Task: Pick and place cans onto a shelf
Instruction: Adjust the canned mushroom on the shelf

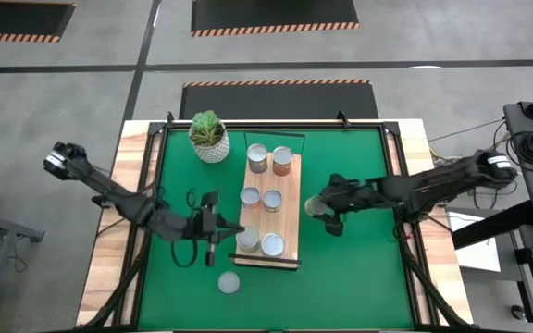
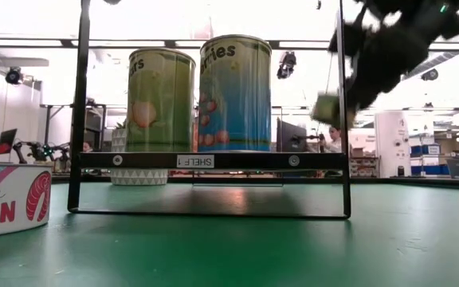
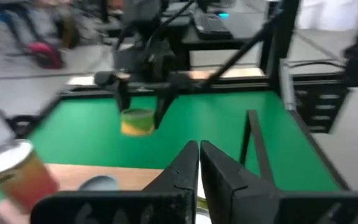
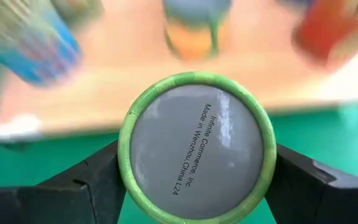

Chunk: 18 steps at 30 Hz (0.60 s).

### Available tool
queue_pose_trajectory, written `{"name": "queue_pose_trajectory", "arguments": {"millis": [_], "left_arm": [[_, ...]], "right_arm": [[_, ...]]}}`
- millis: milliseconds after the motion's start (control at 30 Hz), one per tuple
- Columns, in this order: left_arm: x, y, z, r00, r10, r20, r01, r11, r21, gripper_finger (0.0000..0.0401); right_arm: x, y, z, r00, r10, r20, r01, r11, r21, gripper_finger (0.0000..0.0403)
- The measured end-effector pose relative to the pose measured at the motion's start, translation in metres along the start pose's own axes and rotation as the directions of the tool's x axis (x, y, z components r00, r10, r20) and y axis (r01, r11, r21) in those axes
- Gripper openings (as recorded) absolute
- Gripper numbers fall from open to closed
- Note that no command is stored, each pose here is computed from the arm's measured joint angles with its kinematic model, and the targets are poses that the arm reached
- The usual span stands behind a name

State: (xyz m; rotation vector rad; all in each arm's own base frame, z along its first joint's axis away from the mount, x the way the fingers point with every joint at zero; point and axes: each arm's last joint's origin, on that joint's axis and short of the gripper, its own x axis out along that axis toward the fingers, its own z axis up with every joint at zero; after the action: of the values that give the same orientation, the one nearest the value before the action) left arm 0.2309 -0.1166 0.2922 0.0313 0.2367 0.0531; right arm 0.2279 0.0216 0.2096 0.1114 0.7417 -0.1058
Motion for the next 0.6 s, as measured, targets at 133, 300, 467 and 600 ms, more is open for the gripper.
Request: {"name": "queue_pose_trajectory", "arguments": {"millis": [133, 300, 467, 600], "left_arm": [[-0.001, -0.020, 0.005, 0.998, 0.066, 0.018, -0.067, 0.997, 0.032, 0.0000], [0.013, -0.036, 0.012, 0.998, 0.065, 0.012, -0.066, 0.995, 0.072, 0.0000], [0.029, -0.049, 0.021, 0.998, 0.065, 0.011, -0.066, 0.985, 0.159, 0.0004], [0.038, -0.057, 0.024, 0.998, 0.065, 0.010, -0.066, 0.980, 0.187, 0.0028]], "right_arm": [[-0.028, 0.011, 0.015, 0.965, 0.098, 0.242, -0.095, 0.995, -0.023, 0.0291], [-0.053, 0.026, 0.027, 0.864, 0.298, 0.406, -0.297, 0.953, -0.068, 0.0283], [-0.059, 0.039, 0.033, 0.764, 0.475, 0.437, -0.484, 0.870, -0.099, 0.0285], [-0.052, 0.050, 0.032, 0.722, 0.560, 0.407, -0.585, 0.808, -0.073, 0.0285]]}}
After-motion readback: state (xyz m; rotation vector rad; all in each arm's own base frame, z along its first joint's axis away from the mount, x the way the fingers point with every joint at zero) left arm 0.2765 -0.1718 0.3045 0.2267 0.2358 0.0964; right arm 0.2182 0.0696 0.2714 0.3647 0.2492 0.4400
